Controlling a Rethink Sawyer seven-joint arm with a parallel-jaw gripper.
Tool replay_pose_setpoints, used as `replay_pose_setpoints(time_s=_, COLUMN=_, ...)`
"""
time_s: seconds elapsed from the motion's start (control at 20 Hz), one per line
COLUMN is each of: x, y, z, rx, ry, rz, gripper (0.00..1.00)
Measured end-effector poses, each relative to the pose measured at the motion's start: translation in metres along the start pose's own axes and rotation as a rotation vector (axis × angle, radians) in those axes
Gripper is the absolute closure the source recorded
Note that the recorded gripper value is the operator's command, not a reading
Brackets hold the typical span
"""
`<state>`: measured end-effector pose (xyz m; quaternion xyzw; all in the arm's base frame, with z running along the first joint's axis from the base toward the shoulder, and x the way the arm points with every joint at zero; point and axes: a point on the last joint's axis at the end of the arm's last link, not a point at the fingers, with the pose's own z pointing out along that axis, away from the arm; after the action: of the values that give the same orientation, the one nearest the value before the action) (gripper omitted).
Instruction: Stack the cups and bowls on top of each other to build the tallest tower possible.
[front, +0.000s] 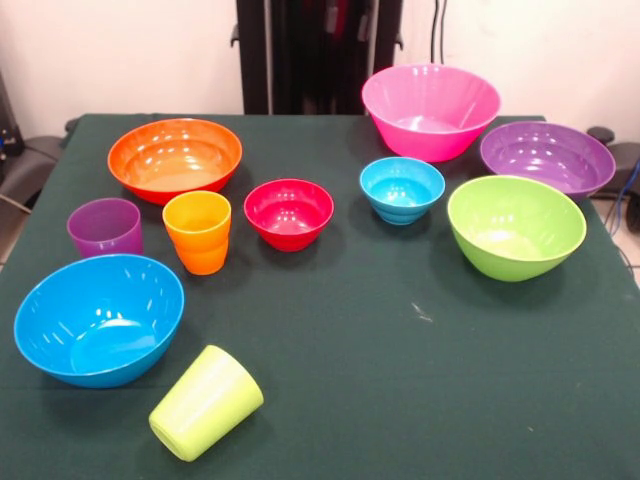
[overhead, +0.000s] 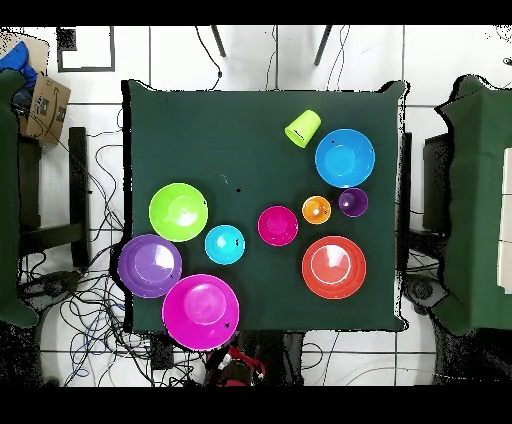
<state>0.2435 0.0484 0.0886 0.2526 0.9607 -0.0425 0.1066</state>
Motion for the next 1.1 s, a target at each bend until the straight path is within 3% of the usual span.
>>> replay_pose_setpoints(time_s=0.4, x=-0.017, y=0.014, z=-0.008, rx=-0.044, ry=-0.020, rz=0.008, gripper=0.00)
replay_pose_setpoints(time_s=0.85, x=-0.024, y=0.031, z=-0.014, rx=-0.078, ry=0.024, rz=-0.013, gripper=0.00)
replay_pose_setpoints(time_s=1.1, x=-0.028, y=0.042, z=-0.018, rx=-0.106, ry=0.018, rz=-0.037, gripper=0.00)
